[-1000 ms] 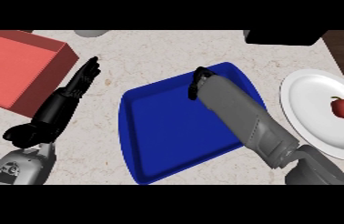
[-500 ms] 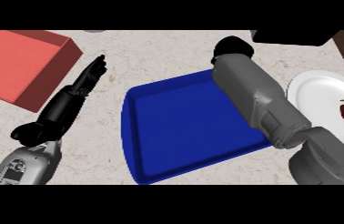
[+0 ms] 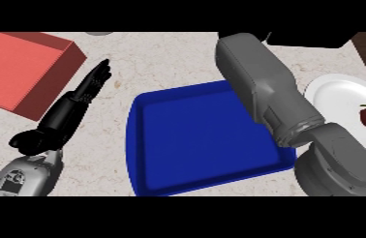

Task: Pick the bell pepper from the tray and place it in the plate

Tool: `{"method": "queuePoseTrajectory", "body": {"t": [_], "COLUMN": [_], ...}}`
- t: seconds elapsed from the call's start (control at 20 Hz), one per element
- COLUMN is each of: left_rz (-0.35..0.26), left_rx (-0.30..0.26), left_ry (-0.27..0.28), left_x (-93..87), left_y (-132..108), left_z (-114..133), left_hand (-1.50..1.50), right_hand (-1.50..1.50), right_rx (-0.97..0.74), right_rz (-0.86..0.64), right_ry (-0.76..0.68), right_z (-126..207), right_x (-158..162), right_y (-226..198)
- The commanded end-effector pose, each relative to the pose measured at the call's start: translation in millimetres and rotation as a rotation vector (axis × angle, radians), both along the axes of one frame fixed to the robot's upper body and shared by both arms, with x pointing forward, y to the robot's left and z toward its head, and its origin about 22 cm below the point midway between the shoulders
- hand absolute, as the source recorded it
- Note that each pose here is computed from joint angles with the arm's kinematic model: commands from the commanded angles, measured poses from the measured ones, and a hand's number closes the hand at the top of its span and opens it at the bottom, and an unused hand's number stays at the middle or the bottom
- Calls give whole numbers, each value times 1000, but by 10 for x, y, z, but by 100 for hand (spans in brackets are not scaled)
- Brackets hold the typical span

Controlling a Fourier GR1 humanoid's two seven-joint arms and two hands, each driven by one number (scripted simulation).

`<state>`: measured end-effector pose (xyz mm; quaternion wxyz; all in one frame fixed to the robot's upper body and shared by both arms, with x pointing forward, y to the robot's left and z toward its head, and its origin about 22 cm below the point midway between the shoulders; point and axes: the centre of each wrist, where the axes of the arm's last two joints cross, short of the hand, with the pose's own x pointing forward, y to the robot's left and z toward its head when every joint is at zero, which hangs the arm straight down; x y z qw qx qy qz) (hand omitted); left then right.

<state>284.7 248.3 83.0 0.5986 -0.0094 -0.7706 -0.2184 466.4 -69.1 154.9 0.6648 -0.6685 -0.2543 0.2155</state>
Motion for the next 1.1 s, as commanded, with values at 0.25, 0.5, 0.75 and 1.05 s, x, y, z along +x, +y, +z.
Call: {"method": "queuePoseTrajectory", "body": {"t": [0.25, 0.5, 0.75, 1.05], "left_rz": [38, 55, 66, 68], "left_rx": [-13, -12, -14, -4], "left_ry": [25, 7, 2, 16], "left_x": [-49, -38, 3, -33], "left_y": [37, 37, 113, 131], "left_z": [-80, -25, 56, -56], "left_hand": [0, 0, 0, 0], "right_hand": [150, 150, 150, 150], "right_rx": [-112, -104, -94, -135], "right_rz": [-264, -330, -365, -375], "right_ry": [-188, -203, -288, -364], "right_z": [282, 194, 196, -156], "right_x": [91, 137, 165, 109], "right_y": [-191, -534, -783, -1437]}}
